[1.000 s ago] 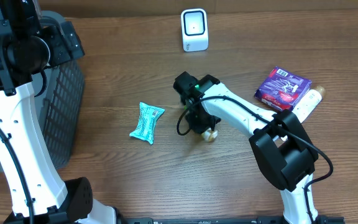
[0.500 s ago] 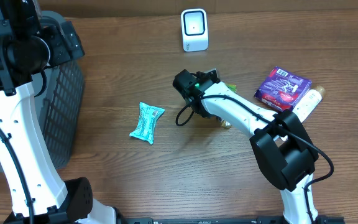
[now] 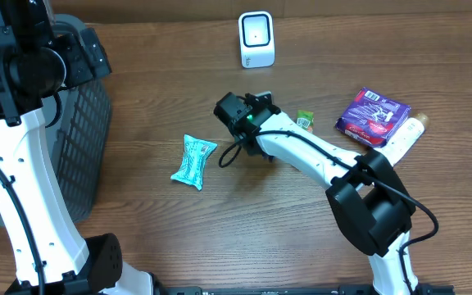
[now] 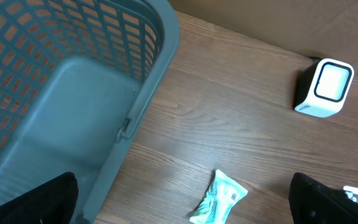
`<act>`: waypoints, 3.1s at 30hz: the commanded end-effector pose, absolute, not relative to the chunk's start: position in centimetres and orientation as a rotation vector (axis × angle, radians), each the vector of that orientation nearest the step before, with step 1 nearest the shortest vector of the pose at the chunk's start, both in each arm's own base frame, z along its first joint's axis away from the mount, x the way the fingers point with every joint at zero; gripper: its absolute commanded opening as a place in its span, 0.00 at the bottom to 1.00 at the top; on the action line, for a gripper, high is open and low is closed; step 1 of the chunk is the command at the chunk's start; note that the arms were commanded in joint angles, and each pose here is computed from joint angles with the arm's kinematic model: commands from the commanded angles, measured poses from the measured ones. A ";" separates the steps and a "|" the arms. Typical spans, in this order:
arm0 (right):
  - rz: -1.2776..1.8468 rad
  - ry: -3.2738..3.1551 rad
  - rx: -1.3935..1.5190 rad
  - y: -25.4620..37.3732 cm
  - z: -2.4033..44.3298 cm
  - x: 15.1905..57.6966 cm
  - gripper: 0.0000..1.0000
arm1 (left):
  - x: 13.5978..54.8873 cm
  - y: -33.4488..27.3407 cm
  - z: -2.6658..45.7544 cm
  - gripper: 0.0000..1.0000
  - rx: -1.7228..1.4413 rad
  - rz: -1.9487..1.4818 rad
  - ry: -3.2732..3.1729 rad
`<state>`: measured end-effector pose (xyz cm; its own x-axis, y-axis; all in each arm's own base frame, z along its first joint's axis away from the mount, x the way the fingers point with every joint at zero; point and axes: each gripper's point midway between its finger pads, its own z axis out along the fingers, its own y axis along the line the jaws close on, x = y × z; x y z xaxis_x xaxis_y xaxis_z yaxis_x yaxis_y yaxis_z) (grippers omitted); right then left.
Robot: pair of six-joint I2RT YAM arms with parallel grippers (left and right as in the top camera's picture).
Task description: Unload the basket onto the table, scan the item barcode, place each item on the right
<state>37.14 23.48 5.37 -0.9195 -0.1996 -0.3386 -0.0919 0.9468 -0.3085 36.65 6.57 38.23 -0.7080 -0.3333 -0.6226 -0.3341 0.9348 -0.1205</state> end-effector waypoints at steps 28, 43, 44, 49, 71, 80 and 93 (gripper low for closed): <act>-0.179 2.771 0.375 14.9 6.0 38.9 0.04 | 36.7 6.4 38.9 0.99 -0.454 -0.006 2.389; -0.053 2.807 -0.148 23.2 2.6 36.8 0.04 | 36.7 6.4 38.9 1.00 -0.454 -0.006 2.389; -0.061 2.815 -0.159 23.4 2.2 36.5 0.04 | 36.7 6.4 38.9 1.00 -0.454 -0.006 2.389; 0.027 2.792 -0.147 24.4 5.3 37.1 0.08 | 36.7 6.4 38.9 1.00 -0.453 -0.006 2.389; 0.088 3.030 -0.166 20.8 4.7 33.7 0.81 | 36.7 6.4 38.9 0.99 -0.453 -0.006 2.389; 0.090 3.122 -0.247 21.3 1.1 32.8 0.70 | 36.7 6.4 38.9 1.00 -0.453 -0.006 2.389; 0.048 3.007 -0.211 21.3 1.0 35.6 0.63 | 36.7 6.4 38.9 1.00 -0.454 -0.006 2.389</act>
